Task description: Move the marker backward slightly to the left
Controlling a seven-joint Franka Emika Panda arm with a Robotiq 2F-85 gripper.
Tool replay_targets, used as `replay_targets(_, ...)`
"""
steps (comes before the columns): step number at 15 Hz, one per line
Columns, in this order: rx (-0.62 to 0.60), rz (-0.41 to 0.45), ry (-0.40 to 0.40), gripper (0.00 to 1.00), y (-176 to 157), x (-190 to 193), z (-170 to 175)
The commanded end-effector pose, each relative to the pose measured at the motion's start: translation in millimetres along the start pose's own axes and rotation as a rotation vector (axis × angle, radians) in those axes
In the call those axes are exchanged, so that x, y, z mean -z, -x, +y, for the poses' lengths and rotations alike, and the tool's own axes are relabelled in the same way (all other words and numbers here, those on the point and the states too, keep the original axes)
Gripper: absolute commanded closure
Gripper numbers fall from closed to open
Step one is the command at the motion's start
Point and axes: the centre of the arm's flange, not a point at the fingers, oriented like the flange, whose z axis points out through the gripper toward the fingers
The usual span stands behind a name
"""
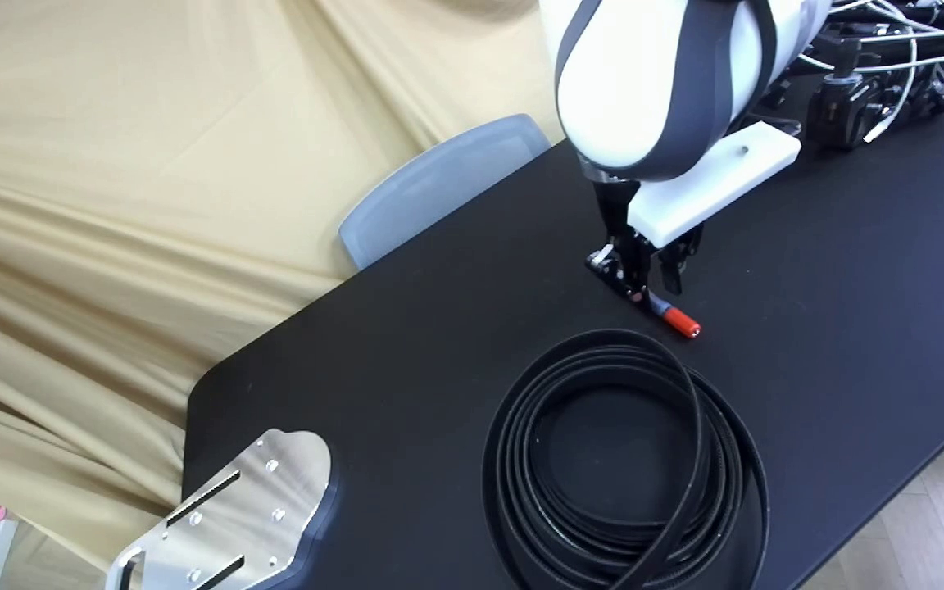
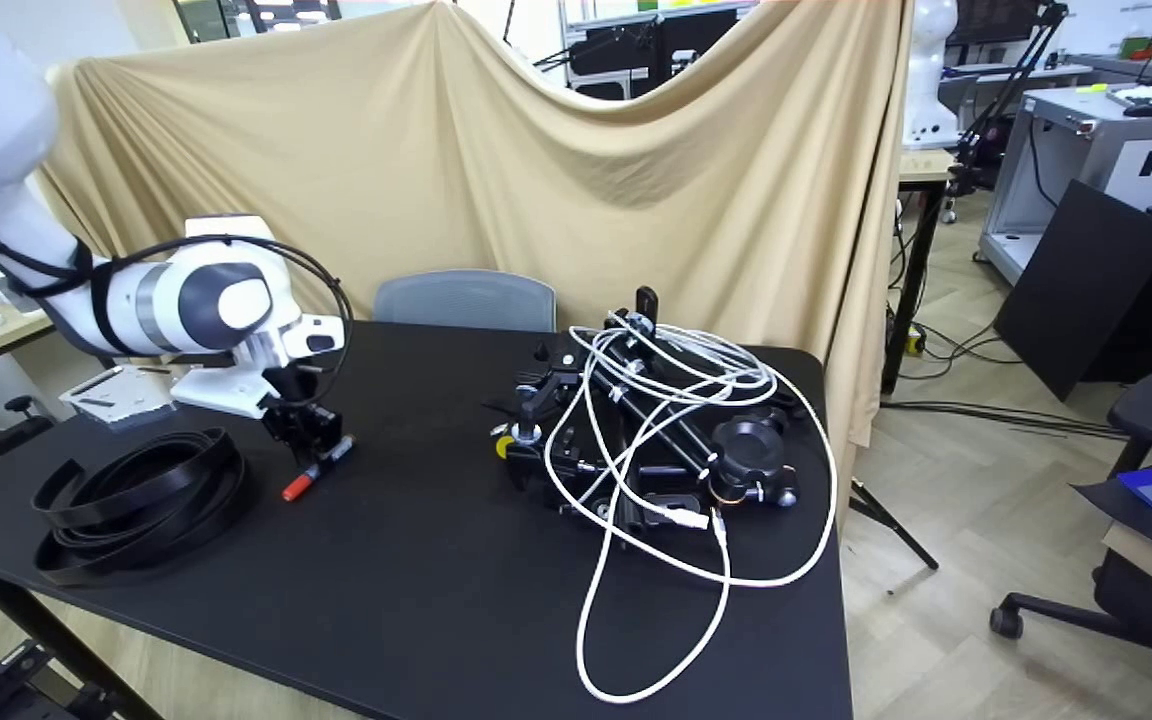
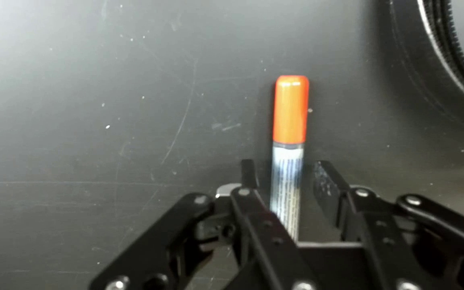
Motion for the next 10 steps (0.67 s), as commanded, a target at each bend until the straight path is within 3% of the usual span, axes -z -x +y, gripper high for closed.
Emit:
replay_targets(1,-0.045,0.006,-0.003,0.27,6.0,6.5,4.4)
replay_targets(5,-0.070,0.001,0.008,0.01,5.1,16.5,6.7)
replay_targets(10,-0.133,0.003,0.002,0.00,5.9,44.5,14.9)
